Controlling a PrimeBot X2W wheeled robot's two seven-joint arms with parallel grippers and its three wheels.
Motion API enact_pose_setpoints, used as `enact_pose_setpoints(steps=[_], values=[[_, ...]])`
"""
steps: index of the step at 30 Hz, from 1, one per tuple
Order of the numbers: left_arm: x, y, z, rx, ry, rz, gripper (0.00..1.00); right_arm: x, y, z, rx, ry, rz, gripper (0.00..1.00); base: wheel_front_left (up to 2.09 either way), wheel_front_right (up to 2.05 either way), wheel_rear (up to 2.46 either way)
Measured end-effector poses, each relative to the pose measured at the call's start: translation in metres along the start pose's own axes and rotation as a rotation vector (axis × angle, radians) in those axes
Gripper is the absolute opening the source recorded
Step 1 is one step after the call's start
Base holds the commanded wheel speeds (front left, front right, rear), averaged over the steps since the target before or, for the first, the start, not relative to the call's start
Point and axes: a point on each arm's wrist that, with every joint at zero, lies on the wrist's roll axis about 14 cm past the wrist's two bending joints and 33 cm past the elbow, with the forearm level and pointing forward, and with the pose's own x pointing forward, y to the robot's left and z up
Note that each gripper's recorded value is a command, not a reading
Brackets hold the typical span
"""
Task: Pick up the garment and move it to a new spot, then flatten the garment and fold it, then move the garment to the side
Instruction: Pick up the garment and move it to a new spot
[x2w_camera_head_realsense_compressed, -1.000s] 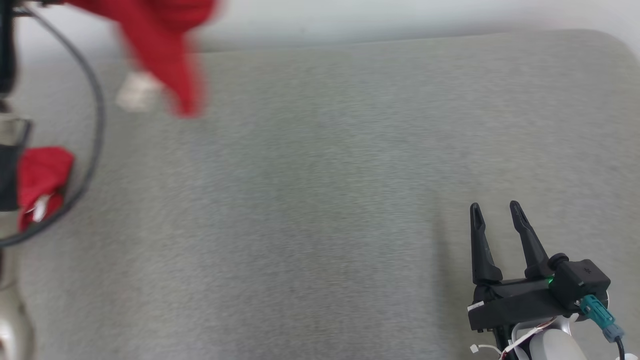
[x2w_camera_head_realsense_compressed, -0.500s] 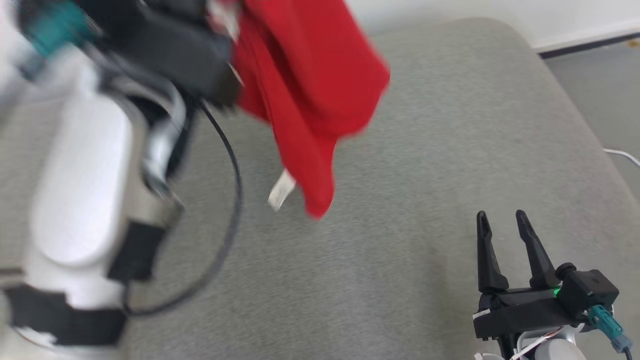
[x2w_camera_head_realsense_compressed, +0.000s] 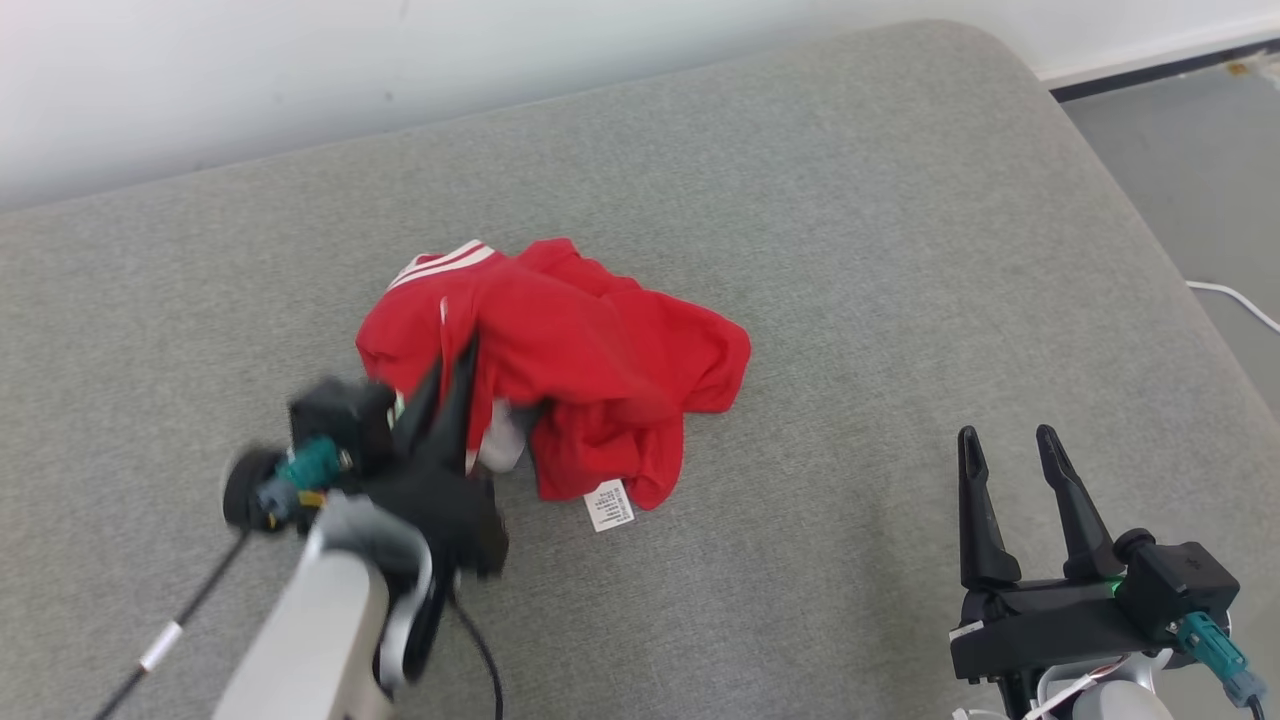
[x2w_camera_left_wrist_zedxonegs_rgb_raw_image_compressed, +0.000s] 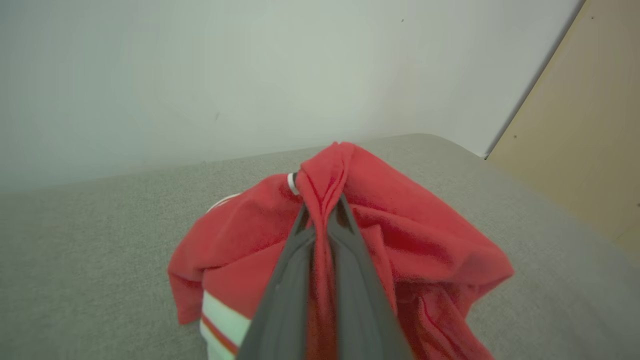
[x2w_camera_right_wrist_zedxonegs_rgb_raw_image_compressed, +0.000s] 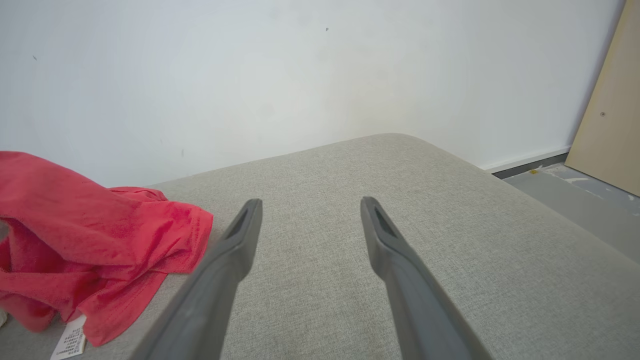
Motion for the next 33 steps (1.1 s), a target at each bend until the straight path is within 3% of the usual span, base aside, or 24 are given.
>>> enact_pose_setpoints(steps=[3,4,5,18,33], values=[[-0.018,0.008,-0.033,-0.006,0.090,0.032,0.00,0.002,0.005,-0.001,-0.003,0.002,0.016,1.00,0.00,0.00,0.00],[-0.022,0.010,-0.036,0.002,0.089,0.038,0.73,0.003,0.007,-0.001,-0.002,0.001,0.022,1.00,0.00,0.00,0.00],[-0.024,0.011,-0.032,0.007,0.066,0.045,1.00,0.004,0.010,0.000,-0.004,-0.002,0.030,1.00,0.00,0.00,0.00],[-0.063,0.044,0.069,0.097,-0.281,0.159,1.00,0.008,0.046,0.012,0.005,-0.050,0.141,1.00,0.00,0.00,0.00],[-0.185,0.097,0.088,0.124,-0.379,0.426,1.00,0.002,0.084,0.024,0.015,-0.091,0.257,1.00,0.00,0.00,0.00]])
